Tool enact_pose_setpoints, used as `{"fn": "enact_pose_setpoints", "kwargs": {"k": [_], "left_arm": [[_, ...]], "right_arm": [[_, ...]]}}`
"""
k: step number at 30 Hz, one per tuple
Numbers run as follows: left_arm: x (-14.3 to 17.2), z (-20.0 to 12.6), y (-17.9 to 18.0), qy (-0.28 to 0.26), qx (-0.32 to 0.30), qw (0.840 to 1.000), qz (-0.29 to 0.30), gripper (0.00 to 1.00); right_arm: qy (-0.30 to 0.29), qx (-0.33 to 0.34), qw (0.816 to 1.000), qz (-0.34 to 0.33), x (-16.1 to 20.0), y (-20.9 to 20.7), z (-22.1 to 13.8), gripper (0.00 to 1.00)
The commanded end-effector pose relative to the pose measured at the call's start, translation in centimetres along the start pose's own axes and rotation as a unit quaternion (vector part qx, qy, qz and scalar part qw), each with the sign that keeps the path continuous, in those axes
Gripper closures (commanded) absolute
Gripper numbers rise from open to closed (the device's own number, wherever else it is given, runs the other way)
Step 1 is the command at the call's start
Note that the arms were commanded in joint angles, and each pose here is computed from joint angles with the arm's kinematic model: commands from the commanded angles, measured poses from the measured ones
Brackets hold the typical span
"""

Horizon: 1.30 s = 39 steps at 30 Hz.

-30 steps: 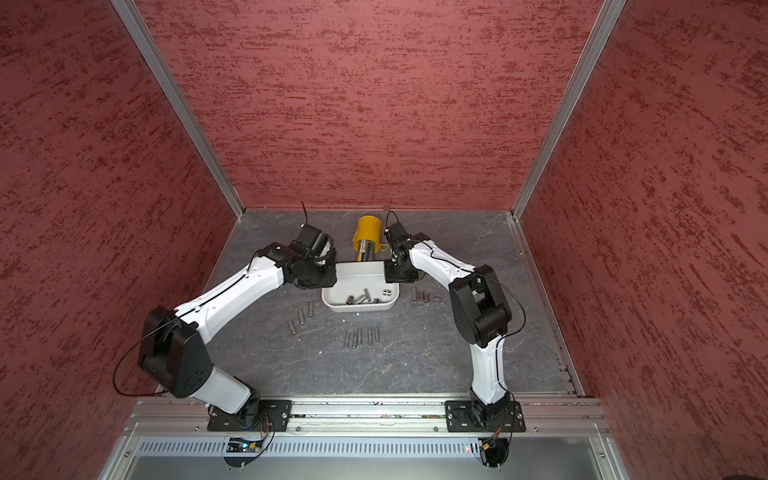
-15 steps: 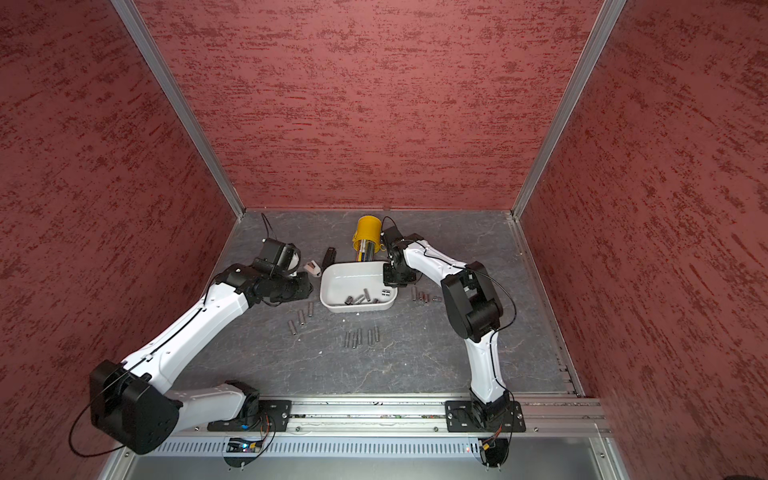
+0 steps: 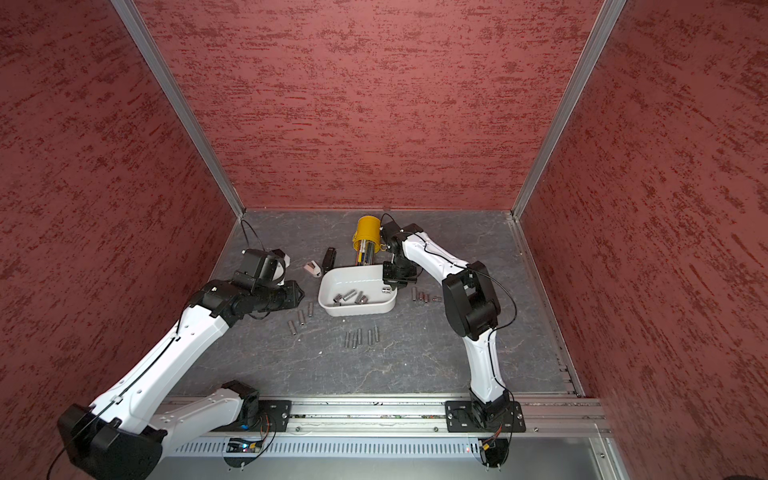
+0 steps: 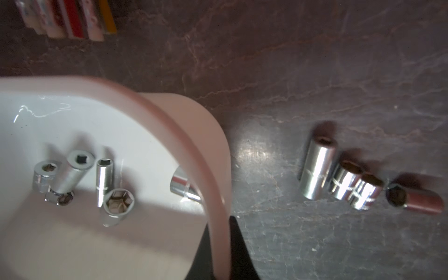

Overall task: Take out the socket from the storage box
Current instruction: Adjust the storage box at the center of the board.

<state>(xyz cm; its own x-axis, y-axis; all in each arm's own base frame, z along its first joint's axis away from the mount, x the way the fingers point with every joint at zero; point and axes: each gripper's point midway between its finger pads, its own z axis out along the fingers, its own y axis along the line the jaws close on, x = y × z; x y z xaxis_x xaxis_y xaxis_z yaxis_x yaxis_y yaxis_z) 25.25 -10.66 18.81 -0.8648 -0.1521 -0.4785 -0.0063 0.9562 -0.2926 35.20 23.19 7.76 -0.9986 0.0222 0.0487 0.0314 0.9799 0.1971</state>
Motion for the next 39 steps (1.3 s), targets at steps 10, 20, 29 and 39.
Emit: {"fn": "enact_pose_setpoints", "kwargs": {"k": [10, 20, 29, 39], "left_arm": [[0.9, -0.1, 0.8, 0.002, -0.004, 1.0, 0.009, 0.64], [1.1, 0.2, 0.9, 0.006, -0.006, 1.0, 0.009, 0.63], [1.2, 0.7, 1.0, 0.016, -0.012, 1.0, 0.009, 0.62], [1.4, 1.2, 1.2, 0.023, -0.019, 1.0, 0.006, 0.6]], "right_arm": [[0.055, -0.035, 0.998, 0.007, 0.7, 0.4, -0.1, 1.0], [0.027, -0.034, 0.999, 0.0, -1.2, 0.4, 0.2, 1.0], [0.004, -0.019, 1.0, -0.013, -3.1, 0.2, 0.9, 1.0], [-0.007, -0.023, 1.0, -0.014, -3.3, 0.1, 1.3, 0.88]]}}
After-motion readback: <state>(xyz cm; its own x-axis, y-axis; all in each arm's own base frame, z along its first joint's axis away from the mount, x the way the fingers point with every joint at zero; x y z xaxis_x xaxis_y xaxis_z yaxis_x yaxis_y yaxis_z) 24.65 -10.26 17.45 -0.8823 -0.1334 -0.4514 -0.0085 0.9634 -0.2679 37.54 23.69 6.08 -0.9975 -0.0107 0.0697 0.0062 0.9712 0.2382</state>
